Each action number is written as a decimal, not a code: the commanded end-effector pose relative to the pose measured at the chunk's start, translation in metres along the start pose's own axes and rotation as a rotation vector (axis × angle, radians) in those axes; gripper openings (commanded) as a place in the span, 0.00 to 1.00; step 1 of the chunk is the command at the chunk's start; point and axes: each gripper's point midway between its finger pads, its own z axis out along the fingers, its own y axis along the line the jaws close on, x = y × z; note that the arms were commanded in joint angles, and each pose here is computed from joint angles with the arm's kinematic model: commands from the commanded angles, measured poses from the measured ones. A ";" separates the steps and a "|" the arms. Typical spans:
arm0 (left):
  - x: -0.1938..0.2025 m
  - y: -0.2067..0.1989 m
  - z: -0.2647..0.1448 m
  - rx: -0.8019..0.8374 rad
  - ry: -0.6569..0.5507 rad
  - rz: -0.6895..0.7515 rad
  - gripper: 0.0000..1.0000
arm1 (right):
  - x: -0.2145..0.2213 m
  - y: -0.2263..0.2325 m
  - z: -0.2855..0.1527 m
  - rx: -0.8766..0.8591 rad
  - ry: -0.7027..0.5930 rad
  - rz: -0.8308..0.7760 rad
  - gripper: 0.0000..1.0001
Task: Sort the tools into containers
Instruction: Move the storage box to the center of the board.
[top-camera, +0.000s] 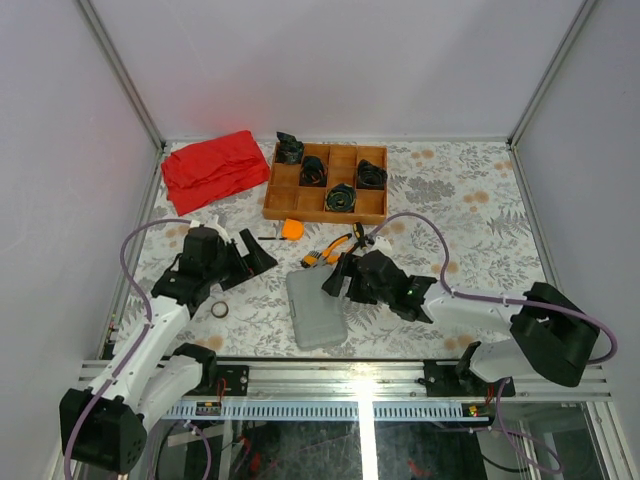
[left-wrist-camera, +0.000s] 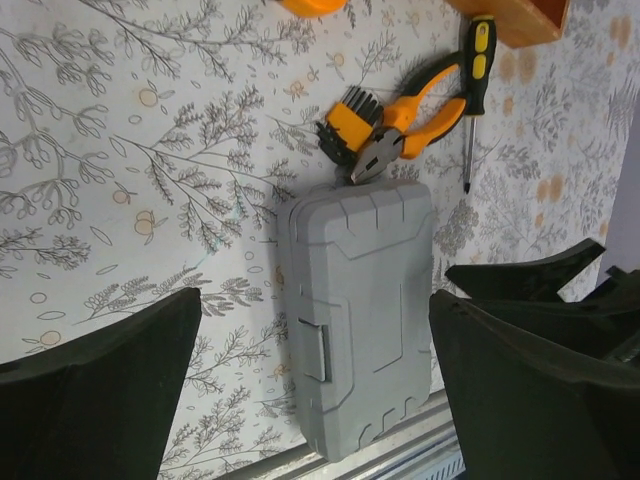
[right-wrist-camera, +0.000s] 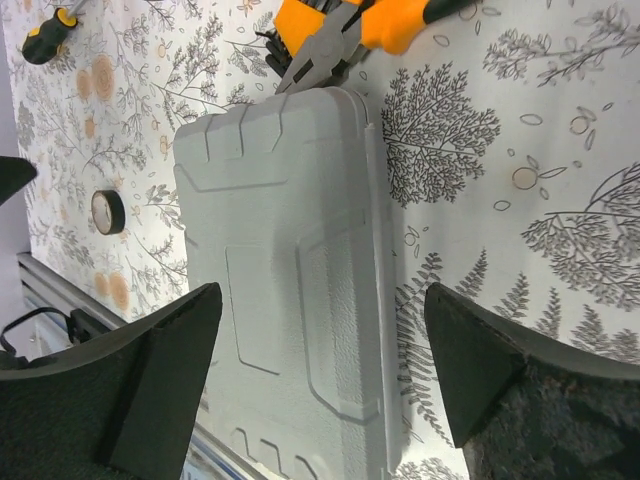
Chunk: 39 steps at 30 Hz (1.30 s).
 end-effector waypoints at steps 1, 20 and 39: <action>0.011 -0.018 0.008 0.099 0.039 -0.006 0.92 | -0.016 -0.003 -0.015 0.018 -0.066 -0.142 0.89; 0.102 -0.021 0.032 0.075 0.161 -0.031 0.87 | 0.026 0.008 0.001 -0.143 0.089 -0.123 0.86; 0.104 -0.061 0.071 0.133 0.184 0.061 0.69 | -0.005 -0.046 -0.001 0.096 -0.055 0.002 0.69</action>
